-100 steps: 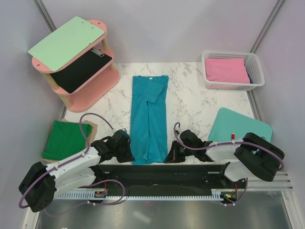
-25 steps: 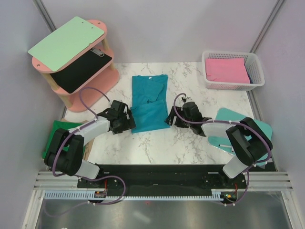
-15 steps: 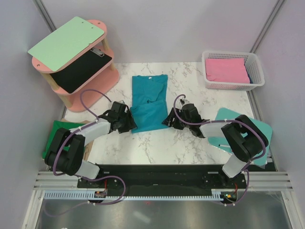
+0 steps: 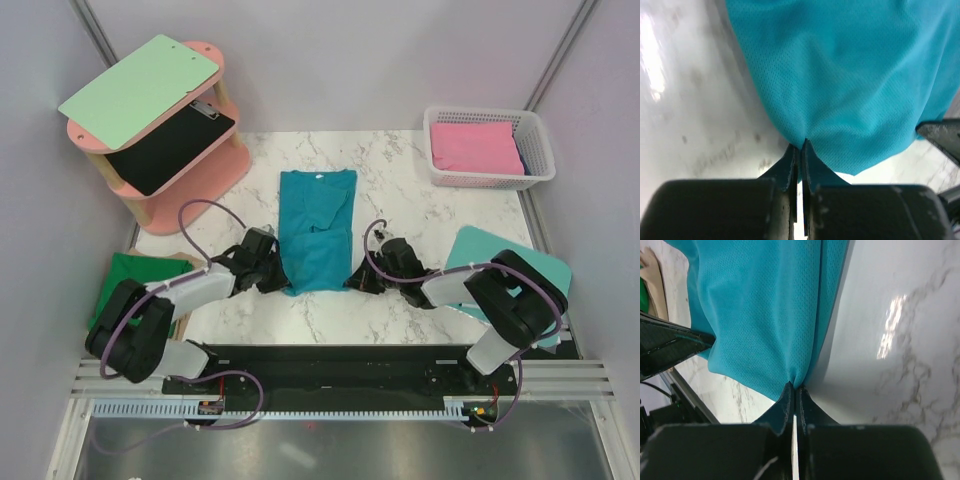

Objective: Fold and stack the t-shirts
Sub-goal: Grab one side of the 2/3 rectangular tshirt with both arms, then fold the long partially folded tshirt into a neat square

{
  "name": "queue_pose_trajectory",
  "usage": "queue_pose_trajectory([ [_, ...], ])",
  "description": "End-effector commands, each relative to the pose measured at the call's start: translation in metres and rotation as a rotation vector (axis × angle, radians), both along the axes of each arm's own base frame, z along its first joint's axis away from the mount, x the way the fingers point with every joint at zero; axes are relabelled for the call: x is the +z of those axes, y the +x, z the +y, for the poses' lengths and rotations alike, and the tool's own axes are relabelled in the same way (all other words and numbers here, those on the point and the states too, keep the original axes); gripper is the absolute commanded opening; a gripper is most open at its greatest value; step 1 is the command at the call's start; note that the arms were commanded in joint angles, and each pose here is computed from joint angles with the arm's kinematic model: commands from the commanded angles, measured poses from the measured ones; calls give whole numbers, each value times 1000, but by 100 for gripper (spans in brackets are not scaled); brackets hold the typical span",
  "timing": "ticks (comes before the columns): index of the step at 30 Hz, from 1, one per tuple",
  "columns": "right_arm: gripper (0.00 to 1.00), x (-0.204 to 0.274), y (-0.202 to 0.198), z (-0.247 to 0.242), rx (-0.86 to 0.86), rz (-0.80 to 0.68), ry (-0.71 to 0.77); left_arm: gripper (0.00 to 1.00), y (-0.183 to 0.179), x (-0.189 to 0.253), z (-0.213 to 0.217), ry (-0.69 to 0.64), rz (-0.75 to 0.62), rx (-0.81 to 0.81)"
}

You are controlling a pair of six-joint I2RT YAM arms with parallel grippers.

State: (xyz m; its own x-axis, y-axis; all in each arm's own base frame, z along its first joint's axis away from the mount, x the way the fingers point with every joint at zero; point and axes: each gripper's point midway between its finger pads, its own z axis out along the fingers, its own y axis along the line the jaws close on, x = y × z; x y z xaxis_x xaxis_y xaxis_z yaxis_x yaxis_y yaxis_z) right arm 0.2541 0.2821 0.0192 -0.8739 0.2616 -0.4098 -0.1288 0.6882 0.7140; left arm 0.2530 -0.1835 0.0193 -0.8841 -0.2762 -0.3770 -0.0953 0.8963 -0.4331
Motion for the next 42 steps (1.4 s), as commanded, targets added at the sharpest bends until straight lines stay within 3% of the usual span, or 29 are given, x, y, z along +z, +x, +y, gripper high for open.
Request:
queue_pose_trajectory([
  [1, 0, 11, -30, -3, 74, -5, -1, 2, -44, 6, 1, 6, 61, 6],
  [9, 0, 63, -52, -14, 101, -140, -4, 2, -55, 61, 4, -29, -40, 6],
  [17, 2, 139, 2, -25, -8, -413, -136, 2, -7, 123, 1, 67, -173, -3],
  [24, 3, 162, 62, -22, -68, -508, -228, 2, 58, 171, -4, 100, -282, 19],
  [31, 4, 167, 142, -20, -140, -545, -260, 2, 122, 176, -2, 166, -302, 14],
  [42, 6, 141, 237, -8, -168, -537, -307, 2, 203, 125, 1, 179, -206, 15],
])
